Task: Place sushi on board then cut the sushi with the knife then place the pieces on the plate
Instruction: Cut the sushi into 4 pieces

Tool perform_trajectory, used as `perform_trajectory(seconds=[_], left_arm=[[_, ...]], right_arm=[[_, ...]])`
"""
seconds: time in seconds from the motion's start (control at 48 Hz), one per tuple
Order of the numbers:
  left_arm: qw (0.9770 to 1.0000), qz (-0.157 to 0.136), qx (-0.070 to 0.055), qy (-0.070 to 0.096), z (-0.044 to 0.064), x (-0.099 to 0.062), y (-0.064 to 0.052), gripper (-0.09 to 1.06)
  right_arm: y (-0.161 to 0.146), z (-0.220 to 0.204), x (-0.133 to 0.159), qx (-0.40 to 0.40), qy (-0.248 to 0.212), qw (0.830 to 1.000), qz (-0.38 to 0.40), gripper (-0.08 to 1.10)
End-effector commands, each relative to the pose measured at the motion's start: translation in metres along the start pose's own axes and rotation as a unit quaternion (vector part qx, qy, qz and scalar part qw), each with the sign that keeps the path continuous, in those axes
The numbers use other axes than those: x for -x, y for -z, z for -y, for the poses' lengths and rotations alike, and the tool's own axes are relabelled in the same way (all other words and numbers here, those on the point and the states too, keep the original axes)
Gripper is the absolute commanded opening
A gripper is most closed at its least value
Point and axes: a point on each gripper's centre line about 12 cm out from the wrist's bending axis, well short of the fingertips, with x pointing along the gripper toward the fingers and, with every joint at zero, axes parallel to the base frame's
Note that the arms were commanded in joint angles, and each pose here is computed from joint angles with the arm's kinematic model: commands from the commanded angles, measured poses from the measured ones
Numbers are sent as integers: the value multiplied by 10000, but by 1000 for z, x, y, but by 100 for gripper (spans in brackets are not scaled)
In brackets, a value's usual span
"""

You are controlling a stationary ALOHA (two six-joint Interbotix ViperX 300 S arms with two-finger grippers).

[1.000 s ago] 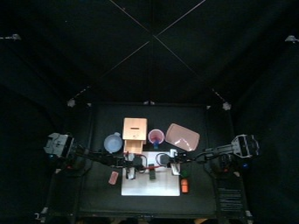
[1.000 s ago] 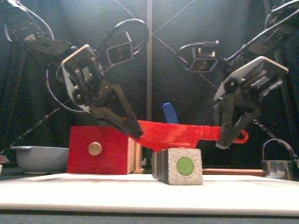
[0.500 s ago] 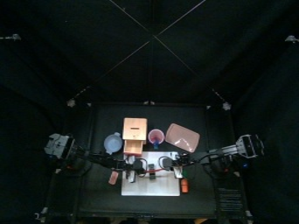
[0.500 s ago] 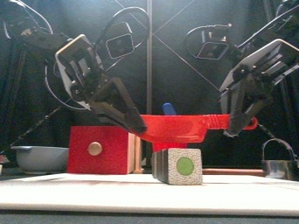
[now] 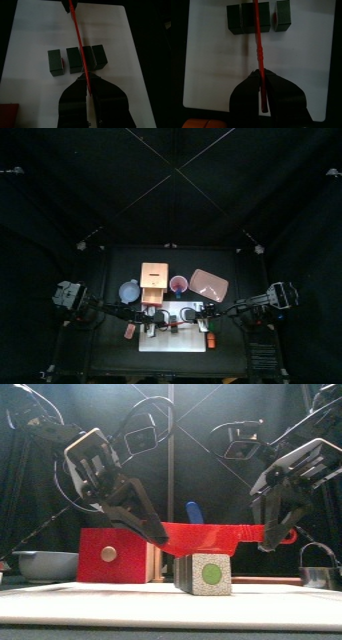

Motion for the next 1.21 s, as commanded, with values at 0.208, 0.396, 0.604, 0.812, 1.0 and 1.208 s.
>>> perform_trajectory(seconds=[0.208,0.396,0.604,0.812,1.0,1.208], left_arm=[[9994,306,-94,95,6,10,-20,35],[9995,299,-102,96,6,12,-19,35],[9997,211,-100,61,3,7,-14,35],[9997,212,-99,7,-2,5,-13,35],[9998,182,-121,12,-2,5,-13,35],[9998,126,-122,21,-1,2,-9,35]], right_arm=[[-13,3,9,41,45,9997,230,43],[-13,4,9,35,50,9997,222,43],[-12,4,6,33,52,9998,191,43],[-13,4,3,39,56,9998,176,43],[-12,4,3,31,54,9998,168,43],[-9,3,1,34,43,9999,107,43]])
